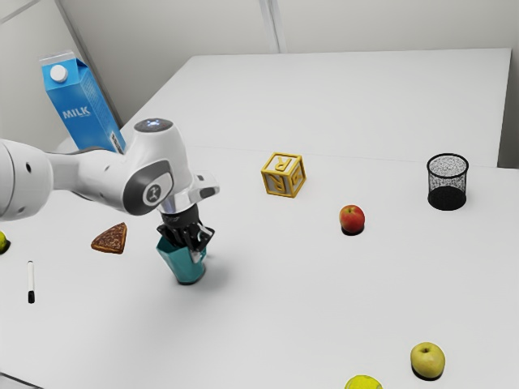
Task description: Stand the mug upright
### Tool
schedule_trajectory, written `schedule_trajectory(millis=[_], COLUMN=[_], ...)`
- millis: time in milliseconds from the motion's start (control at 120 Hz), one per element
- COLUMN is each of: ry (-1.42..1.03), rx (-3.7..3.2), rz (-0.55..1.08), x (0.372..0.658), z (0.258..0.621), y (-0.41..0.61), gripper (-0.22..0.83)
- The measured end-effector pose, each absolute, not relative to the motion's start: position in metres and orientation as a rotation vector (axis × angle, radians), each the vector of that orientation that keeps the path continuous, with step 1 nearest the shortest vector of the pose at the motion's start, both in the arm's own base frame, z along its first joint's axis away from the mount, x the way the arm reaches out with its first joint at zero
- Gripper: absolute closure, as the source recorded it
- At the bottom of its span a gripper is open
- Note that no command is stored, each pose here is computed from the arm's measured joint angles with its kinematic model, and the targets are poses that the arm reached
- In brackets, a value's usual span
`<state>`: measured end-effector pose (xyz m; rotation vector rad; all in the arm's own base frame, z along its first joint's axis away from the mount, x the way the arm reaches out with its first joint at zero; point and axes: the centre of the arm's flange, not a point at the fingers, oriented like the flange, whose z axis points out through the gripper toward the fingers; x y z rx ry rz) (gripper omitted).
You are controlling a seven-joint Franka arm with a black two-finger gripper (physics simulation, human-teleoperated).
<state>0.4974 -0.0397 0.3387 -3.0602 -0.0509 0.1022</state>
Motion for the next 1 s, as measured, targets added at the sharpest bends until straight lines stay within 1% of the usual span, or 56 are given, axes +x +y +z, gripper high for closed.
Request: schedule_trajectory(millis=[117, 225, 325, 433, 558, 725, 1000], ry=[-0.077, -0.091, -0.091, -0.074, -0.087, -0.097, -0.109], rx=[-3.07, -3.074, -3.081, -3.088, -3.105, -3.136, -3.164], rz=[0.082, 0.042, -0.033, -0.138, -0.234, -0.224, -0.134], x=[0.498, 0.499, 0.498, 0.499, 0.508, 0.516, 0.537], z=[0.342, 0.352, 0.376, 0.414, 0.478, 0.544, 0.613], y=[-0.041, -0.043, -0.051, -0.063, -0.072, -0.082, -0.08], gripper=[0.56, 0.42, 0.27, 0.17, 0.1, 0.05, 0.02])
